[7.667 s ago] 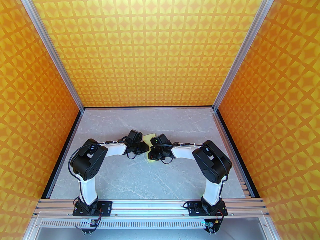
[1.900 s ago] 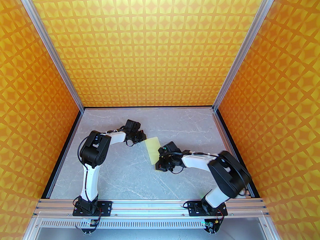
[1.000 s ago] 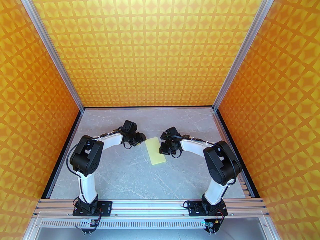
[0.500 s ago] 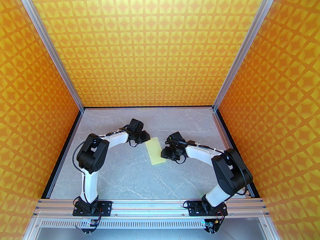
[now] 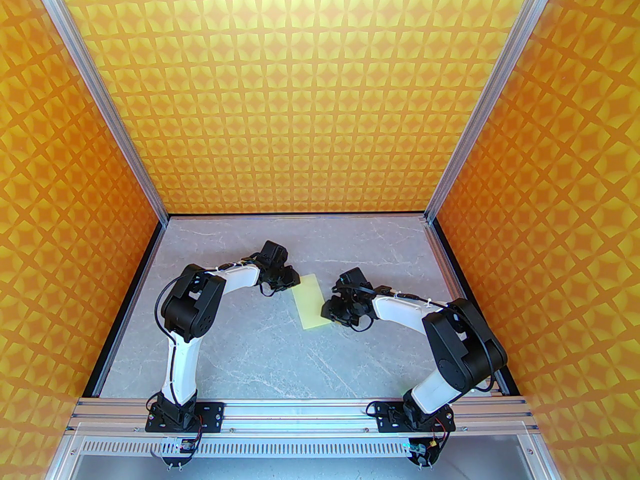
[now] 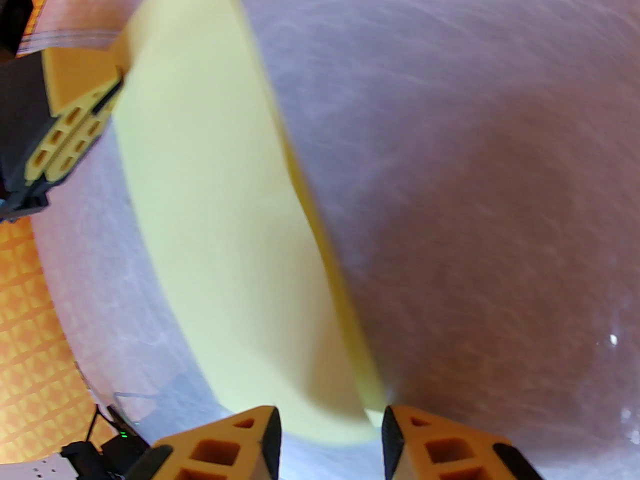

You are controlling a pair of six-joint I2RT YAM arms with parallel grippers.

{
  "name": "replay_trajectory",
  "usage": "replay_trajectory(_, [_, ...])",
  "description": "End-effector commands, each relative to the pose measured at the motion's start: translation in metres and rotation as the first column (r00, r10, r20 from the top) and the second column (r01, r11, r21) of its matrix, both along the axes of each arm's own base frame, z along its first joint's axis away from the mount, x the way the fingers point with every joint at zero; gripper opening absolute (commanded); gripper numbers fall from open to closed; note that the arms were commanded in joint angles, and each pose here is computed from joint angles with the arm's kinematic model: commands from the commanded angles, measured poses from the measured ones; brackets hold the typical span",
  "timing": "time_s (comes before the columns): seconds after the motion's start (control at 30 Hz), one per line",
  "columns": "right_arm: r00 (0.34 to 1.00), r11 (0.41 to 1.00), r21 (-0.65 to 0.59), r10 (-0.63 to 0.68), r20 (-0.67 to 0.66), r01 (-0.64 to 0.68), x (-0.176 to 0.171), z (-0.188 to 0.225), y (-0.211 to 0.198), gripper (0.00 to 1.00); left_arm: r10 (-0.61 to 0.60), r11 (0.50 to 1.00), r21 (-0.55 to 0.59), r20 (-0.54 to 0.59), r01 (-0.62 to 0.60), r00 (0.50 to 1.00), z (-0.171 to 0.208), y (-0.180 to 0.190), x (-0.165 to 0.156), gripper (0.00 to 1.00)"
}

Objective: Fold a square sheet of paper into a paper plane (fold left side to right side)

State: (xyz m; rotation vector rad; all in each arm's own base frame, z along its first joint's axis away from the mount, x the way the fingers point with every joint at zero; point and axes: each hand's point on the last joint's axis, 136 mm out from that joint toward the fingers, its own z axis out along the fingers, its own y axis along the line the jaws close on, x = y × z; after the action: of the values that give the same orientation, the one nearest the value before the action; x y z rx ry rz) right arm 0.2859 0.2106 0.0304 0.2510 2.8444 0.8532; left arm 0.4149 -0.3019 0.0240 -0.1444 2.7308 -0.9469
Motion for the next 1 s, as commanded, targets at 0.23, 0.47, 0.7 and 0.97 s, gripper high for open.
replay_trajectory(0.23, [0.997, 0.985, 0.17, 0.002, 0.081, -0.016, 0.014, 0.028, 0.023, 0.39, -0.017, 0.999, 0.034, -0.02, 0.017, 1.0, -0.013, 0.003, -0.008, 0.18])
replay_trajectory(0.47, [0.988, 0.941, 0.335, -0.014, 0.157, -0.04, 0.028, 0.059, 0.045, 0.4, -0.023, 0.999, 0.037, -0.021, 0.024, 1.0, -0.012, 0.003, -0.009, 0.18])
replay_trajectory(0.7, [0.987, 0.948, 0.31, 0.019, 0.157, -0.068, 0.018, 0.06, 0.041, 0.42, -0.025, 0.999, 0.039, -0.021, 0.026, 0.999, -0.012, 0.002, -0.009, 0.18])
replay_trajectory(0.97, [0.986, 0.942, 0.325, 0.037, 0.163, -0.089, 0.011, 0.067, 0.042, 0.39, -0.03, 0.999, 0.041, -0.021, 0.031, 0.999, -0.012, 0.001, -0.01, 0.18])
